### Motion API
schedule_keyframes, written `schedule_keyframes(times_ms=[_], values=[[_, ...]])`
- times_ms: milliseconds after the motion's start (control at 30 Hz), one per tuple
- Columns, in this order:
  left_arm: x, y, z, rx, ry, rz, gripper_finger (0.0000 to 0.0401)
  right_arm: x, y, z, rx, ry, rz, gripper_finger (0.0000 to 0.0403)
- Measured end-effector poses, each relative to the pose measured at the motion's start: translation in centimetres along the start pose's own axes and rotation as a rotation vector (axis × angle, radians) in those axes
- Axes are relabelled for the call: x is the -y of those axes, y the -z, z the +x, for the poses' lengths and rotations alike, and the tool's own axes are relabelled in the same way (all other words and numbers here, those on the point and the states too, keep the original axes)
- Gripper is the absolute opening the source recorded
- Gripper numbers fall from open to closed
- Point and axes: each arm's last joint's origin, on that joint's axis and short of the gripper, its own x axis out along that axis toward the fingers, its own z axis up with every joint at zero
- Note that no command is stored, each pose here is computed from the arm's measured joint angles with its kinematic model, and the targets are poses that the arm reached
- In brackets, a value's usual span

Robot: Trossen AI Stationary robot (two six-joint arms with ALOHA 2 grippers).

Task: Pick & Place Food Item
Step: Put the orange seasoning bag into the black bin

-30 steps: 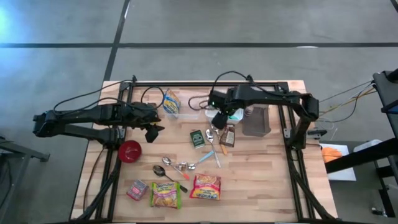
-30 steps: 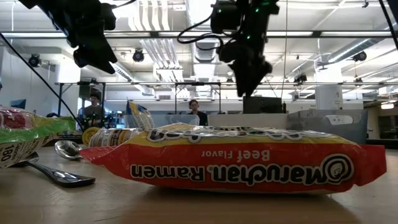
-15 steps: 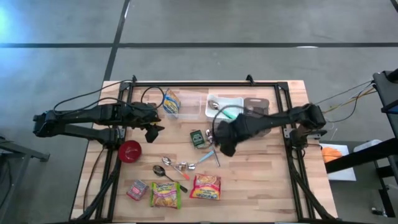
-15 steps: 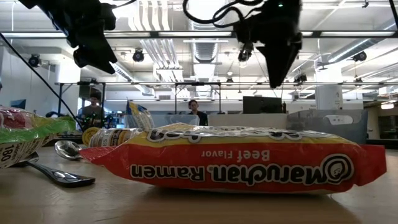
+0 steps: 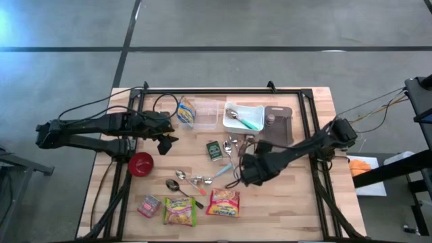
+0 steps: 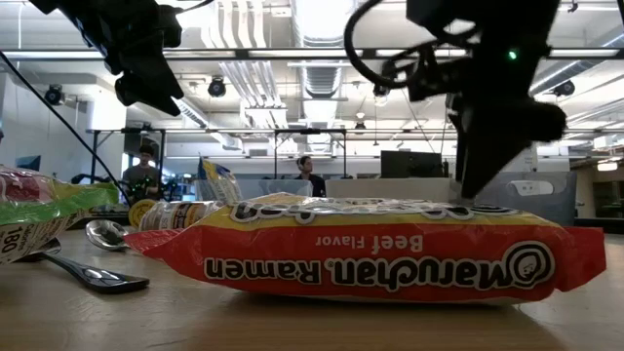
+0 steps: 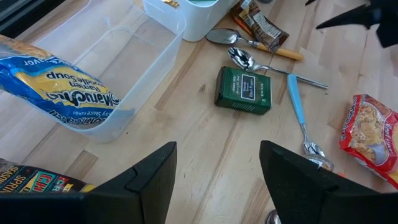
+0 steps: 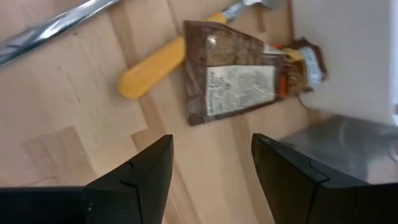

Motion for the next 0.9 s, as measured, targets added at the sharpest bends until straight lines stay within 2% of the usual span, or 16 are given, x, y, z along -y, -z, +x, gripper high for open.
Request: schedule_keyframes(times_ms=[467, 633, 900], values=[[0.0, 0.0, 0.0, 0.000, 0.000, 0.000, 0.0235, -1.2, 1.5, 3.2, 0.120, -0.055, -0.137, 0.0214], [0.0, 0.0, 0.0, 0.000, 0.000, 0.000, 0.0235, -1.1, 1.5, 3.7, 0.155, 0.014, -0.144, 0.0214], [0.0, 0.0, 0.0, 0.000, 0.000, 0.000, 0.0235, -1.3, 1.8, 4.4, 0.170, 0.010, -0.179, 0.0214]])
